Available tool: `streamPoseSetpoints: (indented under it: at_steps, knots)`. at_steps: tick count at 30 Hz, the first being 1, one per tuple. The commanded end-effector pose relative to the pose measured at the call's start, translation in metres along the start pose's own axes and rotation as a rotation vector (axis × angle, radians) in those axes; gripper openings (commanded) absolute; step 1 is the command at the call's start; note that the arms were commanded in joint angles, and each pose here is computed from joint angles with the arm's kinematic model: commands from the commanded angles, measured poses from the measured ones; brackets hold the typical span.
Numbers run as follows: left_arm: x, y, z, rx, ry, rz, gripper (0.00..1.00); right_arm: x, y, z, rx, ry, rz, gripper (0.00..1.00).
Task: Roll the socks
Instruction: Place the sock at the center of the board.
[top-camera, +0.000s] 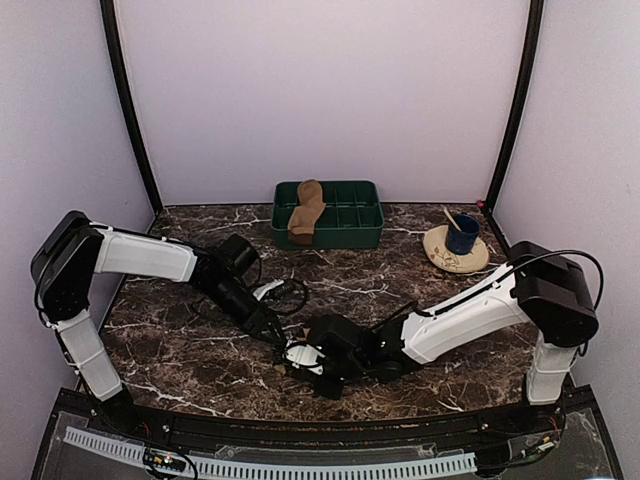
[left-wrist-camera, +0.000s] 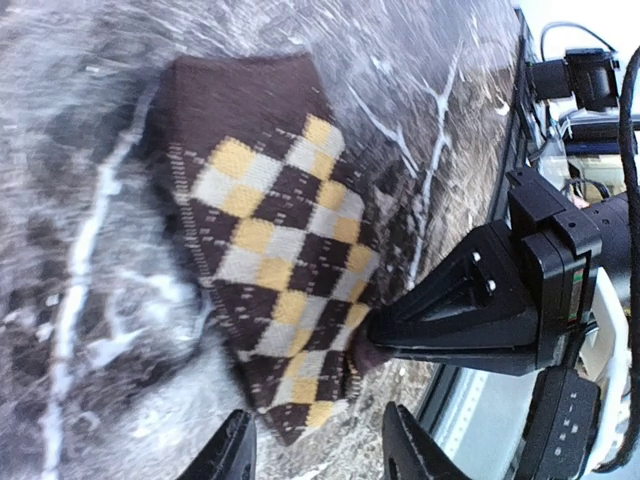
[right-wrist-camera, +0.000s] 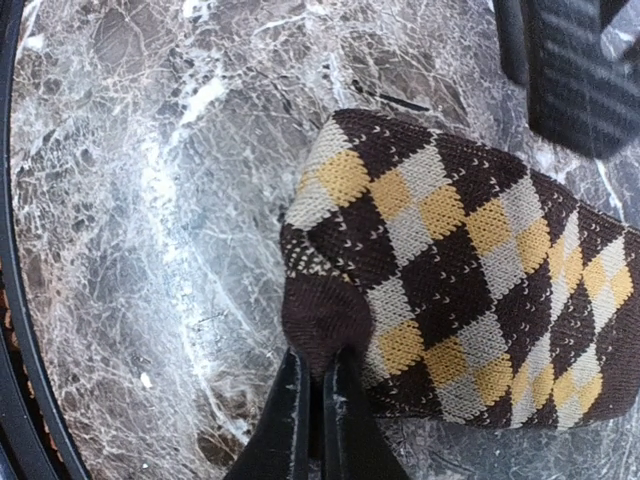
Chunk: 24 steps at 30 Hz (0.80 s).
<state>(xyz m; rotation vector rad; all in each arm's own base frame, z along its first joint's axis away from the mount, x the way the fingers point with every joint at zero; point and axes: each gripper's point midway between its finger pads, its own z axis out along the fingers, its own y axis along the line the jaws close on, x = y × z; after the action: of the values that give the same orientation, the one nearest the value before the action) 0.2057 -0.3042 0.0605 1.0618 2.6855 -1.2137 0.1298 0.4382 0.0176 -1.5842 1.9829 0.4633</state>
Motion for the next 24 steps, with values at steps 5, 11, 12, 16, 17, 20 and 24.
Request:
streamPoseSetpoints:
  at_steps: [5, 11, 12, 16, 17, 20, 24]
  knots:
    - [-0.016, 0.008, -0.021, -0.123, -0.167, 0.015, 0.47, 0.073, 0.009, 0.003, -0.187, 0.236, 0.198, 0.0]
    - [-0.023, 0.007, -0.033, -0.163, -0.249, 0.019, 0.48, 0.071, 0.007, -0.002, -0.316, 0.224, 0.328, 0.0]
    - [-0.023, 0.006, -0.035, -0.167, -0.263, 0.02, 0.48, 0.07, 0.006, -0.002, -0.333, 0.223, 0.346, 0.0]
    - [-0.021, 0.005, -0.039, -0.19, -0.304, 0.031, 0.48, 0.066, 0.003, -0.005, -0.421, 0.205, 0.432, 0.0]
    - [-0.021, 0.004, -0.041, -0.204, -0.317, 0.043, 0.47, 0.065, 0.003, -0.005, -0.445, 0.204, 0.452, 0.0]
    - [-0.019, -0.004, -0.039, -0.22, -0.34, 0.092, 0.46, 0.061, 0.003, -0.006, -0.525, 0.202, 0.506, 0.0]
    - [-0.019, -0.017, -0.033, -0.231, -0.347, 0.169, 0.42, 0.056, 0.004, -0.007, -0.622, 0.197, 0.57, 0.0]
